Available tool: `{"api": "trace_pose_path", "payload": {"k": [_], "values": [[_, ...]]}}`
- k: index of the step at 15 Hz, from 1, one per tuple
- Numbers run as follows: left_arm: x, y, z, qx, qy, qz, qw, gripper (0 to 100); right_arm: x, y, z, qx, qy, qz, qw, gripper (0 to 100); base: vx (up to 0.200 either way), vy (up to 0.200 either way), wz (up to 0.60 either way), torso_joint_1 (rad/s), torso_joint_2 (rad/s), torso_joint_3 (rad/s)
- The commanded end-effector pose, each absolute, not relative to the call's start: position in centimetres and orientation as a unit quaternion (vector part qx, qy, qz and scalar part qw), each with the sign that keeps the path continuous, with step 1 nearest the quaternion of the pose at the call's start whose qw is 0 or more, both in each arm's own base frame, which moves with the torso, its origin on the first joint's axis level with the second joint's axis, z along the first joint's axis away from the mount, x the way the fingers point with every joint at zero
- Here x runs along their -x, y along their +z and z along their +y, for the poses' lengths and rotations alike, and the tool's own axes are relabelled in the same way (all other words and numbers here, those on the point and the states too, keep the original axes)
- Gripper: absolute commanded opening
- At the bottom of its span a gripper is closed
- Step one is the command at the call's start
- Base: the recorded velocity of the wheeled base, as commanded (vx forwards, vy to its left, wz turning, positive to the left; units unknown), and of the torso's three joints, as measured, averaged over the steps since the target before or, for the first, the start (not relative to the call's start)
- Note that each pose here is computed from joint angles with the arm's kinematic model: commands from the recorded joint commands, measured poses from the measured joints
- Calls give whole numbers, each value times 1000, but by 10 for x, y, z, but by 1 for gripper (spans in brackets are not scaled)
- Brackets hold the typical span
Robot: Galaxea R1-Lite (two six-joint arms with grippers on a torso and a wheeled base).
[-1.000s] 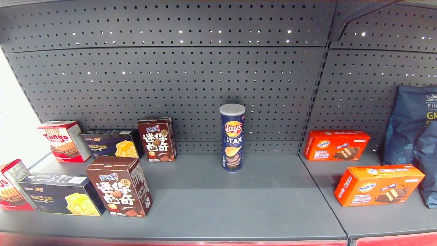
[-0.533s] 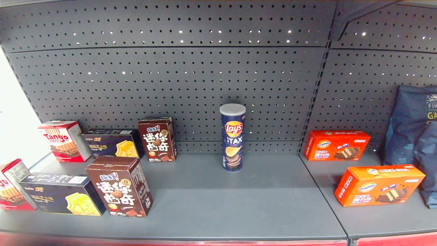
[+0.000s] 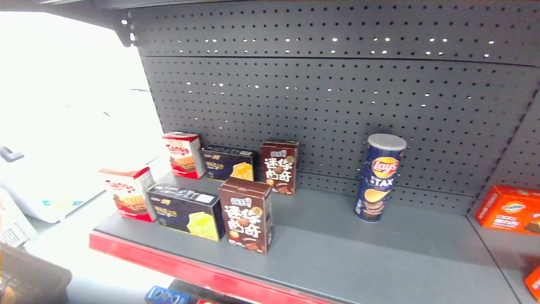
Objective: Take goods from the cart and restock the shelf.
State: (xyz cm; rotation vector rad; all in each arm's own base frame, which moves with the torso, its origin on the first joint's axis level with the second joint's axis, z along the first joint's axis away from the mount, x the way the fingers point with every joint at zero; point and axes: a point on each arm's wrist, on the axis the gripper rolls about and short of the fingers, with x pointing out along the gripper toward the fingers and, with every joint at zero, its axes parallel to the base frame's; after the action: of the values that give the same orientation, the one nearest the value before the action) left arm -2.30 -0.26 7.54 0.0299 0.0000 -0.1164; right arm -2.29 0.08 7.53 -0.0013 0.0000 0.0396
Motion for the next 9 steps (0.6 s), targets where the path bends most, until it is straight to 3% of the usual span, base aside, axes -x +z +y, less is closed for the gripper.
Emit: {"api": "trace_pose_path", "payload": {"k": [1, 9], "values": [[23, 75, -3, -15, -58, 0, 998, 100, 23, 75, 1, 0, 20, 1, 1000, 100, 0, 0, 600, 2, 7, -2], [23, 75, -3, -16, -60, 0, 998, 100, 23, 75, 1, 0, 20, 1, 1000, 100, 0, 0, 600, 2, 2, 1]]}}
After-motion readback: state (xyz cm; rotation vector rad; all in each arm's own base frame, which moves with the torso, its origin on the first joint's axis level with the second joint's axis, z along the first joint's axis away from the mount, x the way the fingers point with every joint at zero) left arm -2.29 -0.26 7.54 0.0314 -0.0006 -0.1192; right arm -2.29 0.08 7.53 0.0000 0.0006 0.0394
